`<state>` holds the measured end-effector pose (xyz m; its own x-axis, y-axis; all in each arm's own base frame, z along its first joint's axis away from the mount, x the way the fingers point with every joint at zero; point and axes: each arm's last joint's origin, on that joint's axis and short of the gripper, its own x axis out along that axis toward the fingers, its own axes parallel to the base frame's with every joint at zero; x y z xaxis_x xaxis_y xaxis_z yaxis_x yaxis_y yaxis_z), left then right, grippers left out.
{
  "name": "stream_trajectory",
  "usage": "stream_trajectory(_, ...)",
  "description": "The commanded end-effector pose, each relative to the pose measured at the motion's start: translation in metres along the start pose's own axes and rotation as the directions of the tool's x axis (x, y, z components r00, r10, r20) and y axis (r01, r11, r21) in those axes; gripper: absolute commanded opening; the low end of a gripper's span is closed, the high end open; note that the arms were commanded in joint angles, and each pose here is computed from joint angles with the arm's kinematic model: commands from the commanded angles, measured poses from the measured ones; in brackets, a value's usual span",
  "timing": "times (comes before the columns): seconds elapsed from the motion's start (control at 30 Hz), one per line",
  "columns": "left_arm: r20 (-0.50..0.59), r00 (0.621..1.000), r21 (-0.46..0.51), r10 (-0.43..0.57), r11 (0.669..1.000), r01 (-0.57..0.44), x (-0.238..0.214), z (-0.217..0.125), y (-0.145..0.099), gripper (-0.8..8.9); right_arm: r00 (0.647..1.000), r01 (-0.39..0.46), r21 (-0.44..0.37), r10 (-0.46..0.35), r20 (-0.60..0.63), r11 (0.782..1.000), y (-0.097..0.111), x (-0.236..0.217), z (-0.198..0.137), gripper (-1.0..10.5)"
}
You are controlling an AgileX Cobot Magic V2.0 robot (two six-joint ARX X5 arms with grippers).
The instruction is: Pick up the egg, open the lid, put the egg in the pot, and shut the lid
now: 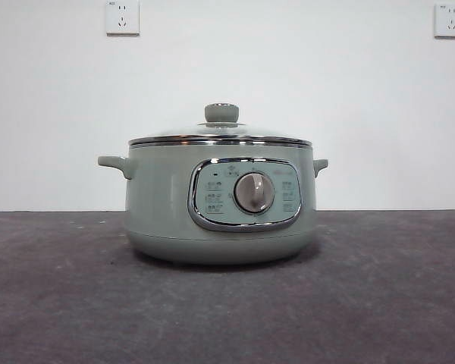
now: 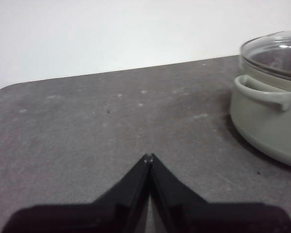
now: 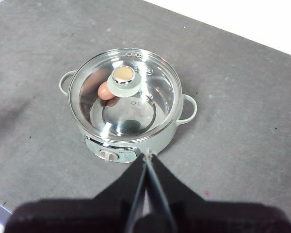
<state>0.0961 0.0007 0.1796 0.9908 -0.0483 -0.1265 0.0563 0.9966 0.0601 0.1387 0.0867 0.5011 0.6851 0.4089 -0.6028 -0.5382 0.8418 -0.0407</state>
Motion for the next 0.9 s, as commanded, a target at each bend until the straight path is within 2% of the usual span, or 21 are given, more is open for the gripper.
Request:
stream_trajectory(0.03, 0.008, 1.0, -0.043, 0.017, 0.999, -0.017, 0.001, -0.012, 0.0, -0.03, 0.999, 0.0, 0.01, 0.0, -0.033, 1.0, 0.0, 0.003, -0.002, 0.0)
stream_trajectory(0.17, -0.046, 0.999, -0.099, 0.027, 0.995, -0.031, 0.004, -0.03, -0.001, -0.03, 0.999, 0.0, 0.01, 0.0, -0.032, 1.0, 0.0, 0.002, -0.003, 0.0)
stream_trajectory(0.27, -0.033, 0.999, -0.112, 0.026, 0.993, -0.03, 0.004, -0.029, -0.001, -0.03, 0.999, 0.0, 0.01, 0.0, -0.032, 1.0, 0.0, 0.002, -0.003, 0.0)
stream_trajectory(0.9, -0.111, 0.994, -0.118, 0.015, 0.993, -0.028, 0.008, -0.035, -0.001, -0.03, 0.999, 0.0, 0.01, 0.001, -0.038, 1.0, 0.0, 0.005, -0.002, 0.0)
